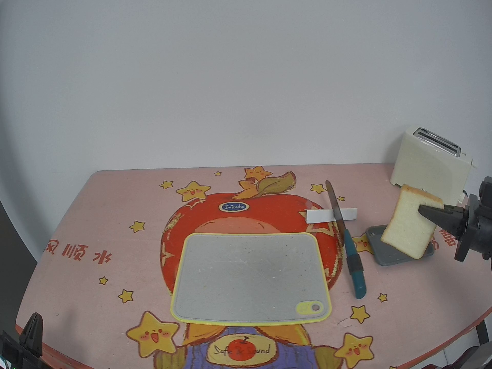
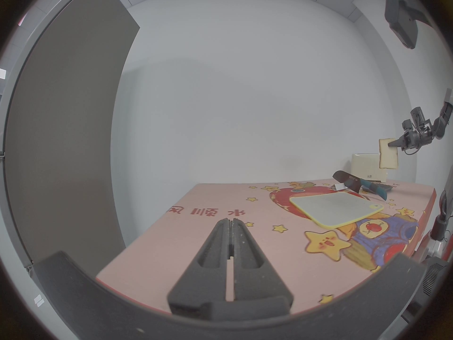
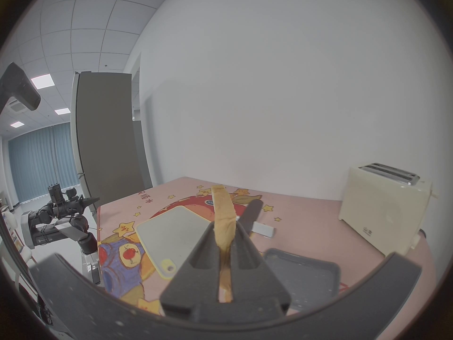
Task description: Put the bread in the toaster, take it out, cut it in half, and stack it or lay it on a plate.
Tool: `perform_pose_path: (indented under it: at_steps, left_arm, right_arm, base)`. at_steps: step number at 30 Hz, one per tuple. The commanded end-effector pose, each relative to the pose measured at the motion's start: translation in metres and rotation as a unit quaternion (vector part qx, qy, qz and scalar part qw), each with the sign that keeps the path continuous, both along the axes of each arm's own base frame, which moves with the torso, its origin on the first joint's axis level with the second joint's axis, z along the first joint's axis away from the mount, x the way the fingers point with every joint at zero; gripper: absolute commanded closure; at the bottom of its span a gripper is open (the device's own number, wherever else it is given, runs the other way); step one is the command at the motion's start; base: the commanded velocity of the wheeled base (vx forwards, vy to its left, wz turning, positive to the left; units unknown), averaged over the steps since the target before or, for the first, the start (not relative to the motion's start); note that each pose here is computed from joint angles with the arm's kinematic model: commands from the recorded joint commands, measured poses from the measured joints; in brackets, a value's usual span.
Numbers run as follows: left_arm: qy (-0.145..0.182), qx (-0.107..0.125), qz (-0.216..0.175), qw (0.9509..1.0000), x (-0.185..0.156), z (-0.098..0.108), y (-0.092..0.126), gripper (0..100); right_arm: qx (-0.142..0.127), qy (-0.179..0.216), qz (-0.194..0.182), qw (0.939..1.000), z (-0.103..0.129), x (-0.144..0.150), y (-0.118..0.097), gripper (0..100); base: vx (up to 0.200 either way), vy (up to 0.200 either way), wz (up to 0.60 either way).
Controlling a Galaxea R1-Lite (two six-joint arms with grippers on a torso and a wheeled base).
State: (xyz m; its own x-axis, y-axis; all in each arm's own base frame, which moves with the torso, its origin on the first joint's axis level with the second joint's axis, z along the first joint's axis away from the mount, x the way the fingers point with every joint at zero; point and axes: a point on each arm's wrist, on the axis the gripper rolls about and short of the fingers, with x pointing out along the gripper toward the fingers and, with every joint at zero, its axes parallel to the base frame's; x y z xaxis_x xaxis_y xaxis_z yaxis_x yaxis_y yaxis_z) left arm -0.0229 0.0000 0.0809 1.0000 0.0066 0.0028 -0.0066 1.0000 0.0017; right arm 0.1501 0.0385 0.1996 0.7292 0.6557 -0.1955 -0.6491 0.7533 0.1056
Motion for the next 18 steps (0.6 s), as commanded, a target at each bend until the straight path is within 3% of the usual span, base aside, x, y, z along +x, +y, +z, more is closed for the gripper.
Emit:
perform_pose_path:
  at_steps: [1, 6, 10, 11, 12, 13, 14, 18]
  left_arm:
    - [0.005, 0.001, -0.001, 1.0000, 0.001, -0.005, 0.000, 100]
    - [0.005, 0.001, -0.001, 1.0000, 0.001, -0.005, 0.000, 100]
    - [0.005, 0.001, -0.001, 1.0000, 0.001, -0.005, 0.000, 100]
    - [0.005, 0.001, -0.001, 1.0000, 0.001, -0.005, 0.000, 100]
    - [0.005, 0.001, -0.001, 1.0000, 0.001, -0.005, 0.000, 100]
    - [0.005, 0.001, -0.001, 1.0000, 0.001, -0.005, 0.000, 100]
    - [0.005, 0.001, -0.001, 1.0000, 0.001, -0.005, 0.000, 100]
    - [0.005, 0.001, -0.001, 1.0000, 0.001, -0.005, 0.000, 100]
  right_arm:
    - [0.004, 0.008, 0.056, 0.9984, -0.003, -0.010, 0.016, 100]
    - [0.017, 0.062, 0.130, 0.9895, -0.014, -0.016, 0.041, 100]
    - [0.037, 0.118, 0.154, 0.9804, -0.019, -0.009, 0.059, 100]
    - [0.050, 0.144, 0.166, 0.9743, -0.020, -0.007, 0.069, 100]
    - [0.050, 0.144, 0.166, 0.9743, -0.020, -0.007, 0.069, 100]
    - [0.066, 0.177, 0.181, 0.9651, -0.021, -0.006, 0.082, 100]
    - [0.076, 0.191, 0.185, 0.9610, -0.022, -0.006, 0.086, 100]
    - [0.123, 0.219, 0.186, 0.9500, -0.022, 0.000, 0.101, 100]
  base:
    - [0.000, 0.000, 0.00]
    - [0.000, 0.000, 0.00]
    - [0.000, 0.000, 0.00]
    - [0.000, 0.000, 0.00]
    - [0.000, 0.000, 0.00]
    - [0.000, 0.000, 0.00]
    - [0.000, 0.000, 0.00]
    - [0.000, 0.000, 0.00]
